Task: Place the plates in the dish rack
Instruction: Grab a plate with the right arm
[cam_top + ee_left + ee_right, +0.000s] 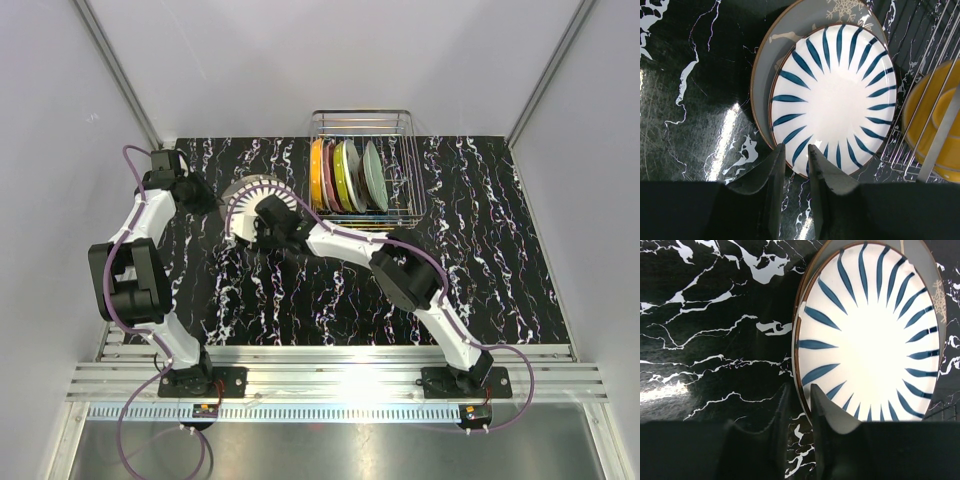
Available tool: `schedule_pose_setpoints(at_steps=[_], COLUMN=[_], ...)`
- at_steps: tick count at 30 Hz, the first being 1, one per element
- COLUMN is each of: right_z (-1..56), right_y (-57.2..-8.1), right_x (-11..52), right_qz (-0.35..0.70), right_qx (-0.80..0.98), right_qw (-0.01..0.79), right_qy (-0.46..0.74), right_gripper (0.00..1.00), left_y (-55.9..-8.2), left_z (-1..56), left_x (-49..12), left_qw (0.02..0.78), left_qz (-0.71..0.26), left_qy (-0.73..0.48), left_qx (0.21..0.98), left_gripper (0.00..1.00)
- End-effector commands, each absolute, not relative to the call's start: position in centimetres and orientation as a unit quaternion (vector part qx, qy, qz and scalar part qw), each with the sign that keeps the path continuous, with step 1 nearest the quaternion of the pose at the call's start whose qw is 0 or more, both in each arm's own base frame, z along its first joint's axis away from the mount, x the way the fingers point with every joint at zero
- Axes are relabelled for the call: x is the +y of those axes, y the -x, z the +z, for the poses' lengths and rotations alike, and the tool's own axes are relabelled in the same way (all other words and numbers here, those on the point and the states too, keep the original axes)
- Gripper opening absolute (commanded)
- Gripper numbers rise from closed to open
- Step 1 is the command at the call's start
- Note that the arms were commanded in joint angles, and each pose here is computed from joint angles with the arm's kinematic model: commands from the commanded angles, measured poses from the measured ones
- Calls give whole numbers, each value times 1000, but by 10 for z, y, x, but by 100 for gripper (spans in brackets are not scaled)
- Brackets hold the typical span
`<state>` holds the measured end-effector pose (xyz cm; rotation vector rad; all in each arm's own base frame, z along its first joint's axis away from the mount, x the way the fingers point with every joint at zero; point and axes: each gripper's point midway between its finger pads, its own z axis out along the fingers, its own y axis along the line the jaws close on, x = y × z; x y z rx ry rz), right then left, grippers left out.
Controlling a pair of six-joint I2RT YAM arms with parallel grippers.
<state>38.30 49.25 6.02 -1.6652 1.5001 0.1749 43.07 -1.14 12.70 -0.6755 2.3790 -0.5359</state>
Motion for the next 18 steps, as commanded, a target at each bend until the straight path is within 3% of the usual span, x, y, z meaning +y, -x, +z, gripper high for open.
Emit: schedule_pose_setpoints(at_steps=[1, 7, 11, 18], right_z=[78, 81, 86, 120], right_y=[-361, -360, -359, -360], right_x=[496, 495, 496, 505], right_qz=[91, 90, 90, 110], right_qx=[595, 596, 595, 588], right_qw=[427, 423, 427, 464], right_qy=[675, 676, 674, 654], right_gripper=[27, 16, 1, 0], left_y=[-437, -438, -438, -437], left_z=[153, 154, 153, 145], left_x=[-11, -12, -13, -18], left_qw=[336, 336, 335, 321], left_qz=[-217, -220, -223, -236], left_qy=[244, 244, 243, 245], left_qx=[883, 883, 883, 884], left_gripper=[27, 27, 29, 39])
